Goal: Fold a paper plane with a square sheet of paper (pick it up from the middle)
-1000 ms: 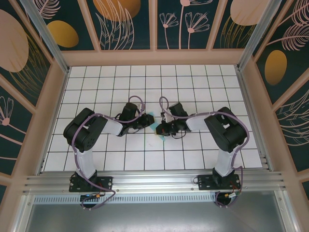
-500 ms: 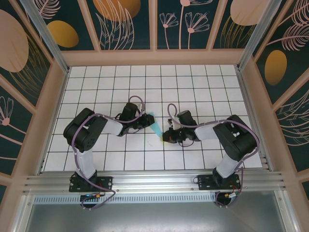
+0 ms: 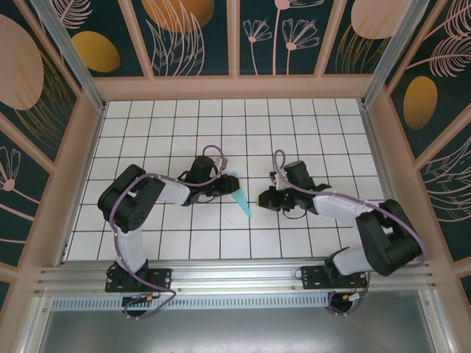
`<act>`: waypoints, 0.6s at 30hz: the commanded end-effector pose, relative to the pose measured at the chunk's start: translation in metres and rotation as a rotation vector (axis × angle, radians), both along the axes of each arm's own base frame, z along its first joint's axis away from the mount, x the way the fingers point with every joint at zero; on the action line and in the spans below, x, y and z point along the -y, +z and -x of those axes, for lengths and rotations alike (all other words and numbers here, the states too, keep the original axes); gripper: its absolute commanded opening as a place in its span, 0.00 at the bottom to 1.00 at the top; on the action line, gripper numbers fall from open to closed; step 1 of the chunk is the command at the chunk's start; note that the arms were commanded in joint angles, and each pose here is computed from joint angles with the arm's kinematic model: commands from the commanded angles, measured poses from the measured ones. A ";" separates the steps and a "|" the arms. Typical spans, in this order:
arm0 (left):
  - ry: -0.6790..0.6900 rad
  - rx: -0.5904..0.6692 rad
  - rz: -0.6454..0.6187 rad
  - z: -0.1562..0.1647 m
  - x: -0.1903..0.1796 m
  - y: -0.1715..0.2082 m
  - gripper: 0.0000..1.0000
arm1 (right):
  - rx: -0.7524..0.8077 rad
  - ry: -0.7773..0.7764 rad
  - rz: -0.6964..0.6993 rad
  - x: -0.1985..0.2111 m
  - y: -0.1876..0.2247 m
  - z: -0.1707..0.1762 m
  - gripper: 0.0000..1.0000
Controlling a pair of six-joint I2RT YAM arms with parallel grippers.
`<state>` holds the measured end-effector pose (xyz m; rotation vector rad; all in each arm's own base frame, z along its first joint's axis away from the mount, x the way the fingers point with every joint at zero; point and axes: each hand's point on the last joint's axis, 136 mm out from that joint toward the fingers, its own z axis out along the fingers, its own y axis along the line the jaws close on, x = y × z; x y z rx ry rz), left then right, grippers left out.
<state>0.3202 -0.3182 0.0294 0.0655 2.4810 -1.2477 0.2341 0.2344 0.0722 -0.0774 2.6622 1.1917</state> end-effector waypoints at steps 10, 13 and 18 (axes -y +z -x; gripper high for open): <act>0.100 0.194 -0.074 0.012 -0.006 0.096 0.51 | 0.047 -0.151 0.005 0.037 0.003 -0.017 0.17; 0.358 0.137 -0.207 0.004 -0.054 0.096 0.57 | 0.066 -0.157 -0.014 0.035 0.006 -0.021 0.20; 0.491 -0.037 -0.283 0.021 -0.068 0.076 0.62 | 0.083 -0.176 0.008 0.038 0.003 -0.026 0.24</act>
